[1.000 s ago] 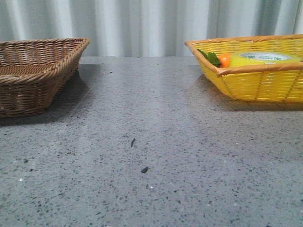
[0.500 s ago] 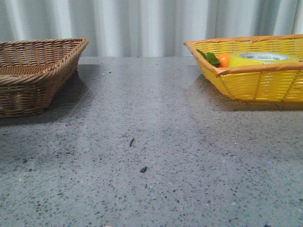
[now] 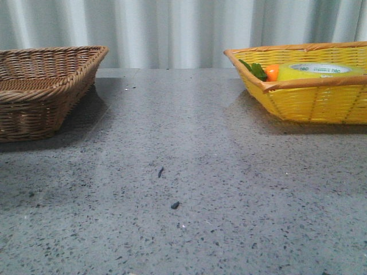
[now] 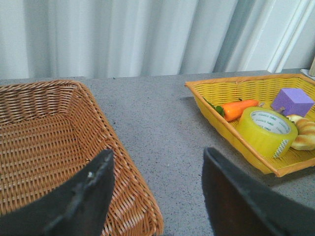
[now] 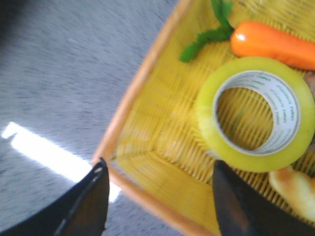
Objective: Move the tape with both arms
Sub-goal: 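Lower the right gripper into the yellow basket and grasp the tape roll, then lift the tape roll and carry it toward the table center, then set the tape roll on the table and open the right gripper, then move the left gripper down over the tape roll, then grasp the tape roll rim with the left gripper and lift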
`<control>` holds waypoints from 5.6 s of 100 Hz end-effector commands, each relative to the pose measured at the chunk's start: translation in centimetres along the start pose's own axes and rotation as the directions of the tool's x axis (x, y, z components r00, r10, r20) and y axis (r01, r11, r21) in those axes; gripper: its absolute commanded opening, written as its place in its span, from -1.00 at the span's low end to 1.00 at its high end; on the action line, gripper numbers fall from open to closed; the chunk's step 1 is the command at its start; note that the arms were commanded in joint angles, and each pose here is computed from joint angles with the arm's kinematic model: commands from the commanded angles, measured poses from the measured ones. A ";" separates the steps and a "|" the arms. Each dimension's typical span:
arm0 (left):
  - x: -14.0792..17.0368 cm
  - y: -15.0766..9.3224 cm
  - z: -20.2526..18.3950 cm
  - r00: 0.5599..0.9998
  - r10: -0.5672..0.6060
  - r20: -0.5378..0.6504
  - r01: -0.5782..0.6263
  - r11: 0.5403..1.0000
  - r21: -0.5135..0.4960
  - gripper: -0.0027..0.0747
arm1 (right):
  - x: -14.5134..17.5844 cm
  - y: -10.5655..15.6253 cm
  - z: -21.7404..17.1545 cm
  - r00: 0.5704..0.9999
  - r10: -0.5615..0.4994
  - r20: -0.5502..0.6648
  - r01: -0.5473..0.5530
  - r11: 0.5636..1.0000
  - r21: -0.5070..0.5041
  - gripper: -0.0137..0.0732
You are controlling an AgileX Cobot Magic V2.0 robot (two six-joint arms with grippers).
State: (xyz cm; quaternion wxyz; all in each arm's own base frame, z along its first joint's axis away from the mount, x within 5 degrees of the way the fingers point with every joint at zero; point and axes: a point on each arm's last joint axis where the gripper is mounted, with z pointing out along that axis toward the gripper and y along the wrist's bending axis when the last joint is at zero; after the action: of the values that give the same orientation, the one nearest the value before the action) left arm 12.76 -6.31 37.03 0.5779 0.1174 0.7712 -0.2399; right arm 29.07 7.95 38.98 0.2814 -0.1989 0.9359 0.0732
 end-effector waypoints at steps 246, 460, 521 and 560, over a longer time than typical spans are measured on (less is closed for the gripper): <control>-1.0 -0.5 -0.1 0.999 -0.029 0.023 0.029 0.999 0.033 0.02 | -10.0 10.0 -4.5 0.935 -0.142 0.326 0.169 0.984 -0.056 -0.31; 0.9 -2.8 30.1 0.788 0.006 -0.615 0.072 0.992 0.102 0.32 | 15.1 5.6 -21.7 0.611 -0.063 0.789 0.134 0.991 -0.025 -0.79; 0.6 -2.6 30.6 0.798 0.012 -0.602 0.065 0.992 0.106 -0.98 | 15.2 5.6 -21.7 0.613 -0.062 0.788 0.134 0.991 -0.026 -0.79; -7.9 -2.1 28.3 0.881 0.034 -0.472 0.037 0.989 0.141 -0.98 | 15.2 5.6 -21.7 0.613 -0.062 0.788 0.134 0.991 -0.026 -0.79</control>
State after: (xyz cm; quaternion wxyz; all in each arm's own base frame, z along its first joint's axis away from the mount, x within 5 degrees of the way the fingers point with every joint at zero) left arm 38.73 -23.06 32.48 0.2754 0.2310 0.9049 -0.2277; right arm 4.06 2.44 47.63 0.6289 -0.2166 0.7270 0.1702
